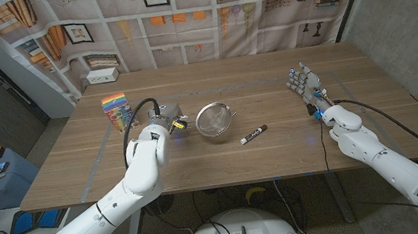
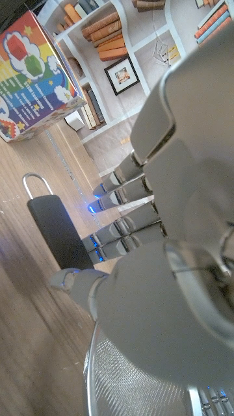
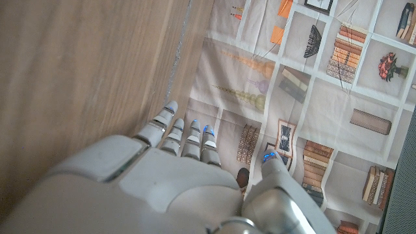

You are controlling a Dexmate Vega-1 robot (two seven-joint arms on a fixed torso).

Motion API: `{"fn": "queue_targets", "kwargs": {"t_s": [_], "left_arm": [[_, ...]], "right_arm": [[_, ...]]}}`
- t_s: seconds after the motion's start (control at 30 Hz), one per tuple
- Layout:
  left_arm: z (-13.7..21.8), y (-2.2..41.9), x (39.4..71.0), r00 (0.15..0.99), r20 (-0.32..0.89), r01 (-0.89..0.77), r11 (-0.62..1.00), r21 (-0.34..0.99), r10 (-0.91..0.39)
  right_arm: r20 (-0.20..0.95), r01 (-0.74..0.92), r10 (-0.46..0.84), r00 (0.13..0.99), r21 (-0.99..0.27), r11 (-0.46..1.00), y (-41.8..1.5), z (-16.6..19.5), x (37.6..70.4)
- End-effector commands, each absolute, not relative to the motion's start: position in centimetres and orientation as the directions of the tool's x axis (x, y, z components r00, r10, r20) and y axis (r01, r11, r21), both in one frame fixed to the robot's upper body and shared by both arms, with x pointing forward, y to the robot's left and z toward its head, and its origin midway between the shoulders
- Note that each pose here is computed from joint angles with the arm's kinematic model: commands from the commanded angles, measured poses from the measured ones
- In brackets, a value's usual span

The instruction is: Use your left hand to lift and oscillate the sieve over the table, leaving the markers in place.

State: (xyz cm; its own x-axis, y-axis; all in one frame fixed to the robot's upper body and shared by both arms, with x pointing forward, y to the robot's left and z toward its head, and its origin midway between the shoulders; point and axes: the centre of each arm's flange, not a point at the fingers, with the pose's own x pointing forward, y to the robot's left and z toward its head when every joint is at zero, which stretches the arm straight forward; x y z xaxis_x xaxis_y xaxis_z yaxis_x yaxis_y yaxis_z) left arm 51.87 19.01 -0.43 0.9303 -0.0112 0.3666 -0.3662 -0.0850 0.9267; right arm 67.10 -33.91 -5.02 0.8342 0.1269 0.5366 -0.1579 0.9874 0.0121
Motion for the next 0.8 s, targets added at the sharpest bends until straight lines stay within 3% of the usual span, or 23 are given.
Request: {"fn": "queue_targets", "kwargs": {"t_s": [0.03,0.8], "left_arm": [[0.81,18.94,52.0,0.912,0.41,-0.41,-0.034,0.911,-0.013],[1.7,18.55,51.74,0.863,0.501,-0.492,0.119,0.863,-0.066]], "right_arm": [[0.531,-0.162,0.134,0.836,0.007,0.987,-33.88,-4.96,67.4],[0.527,-0.155,0.127,0.84,0.009,0.988,-34.2,-5.31,66.81]]}}
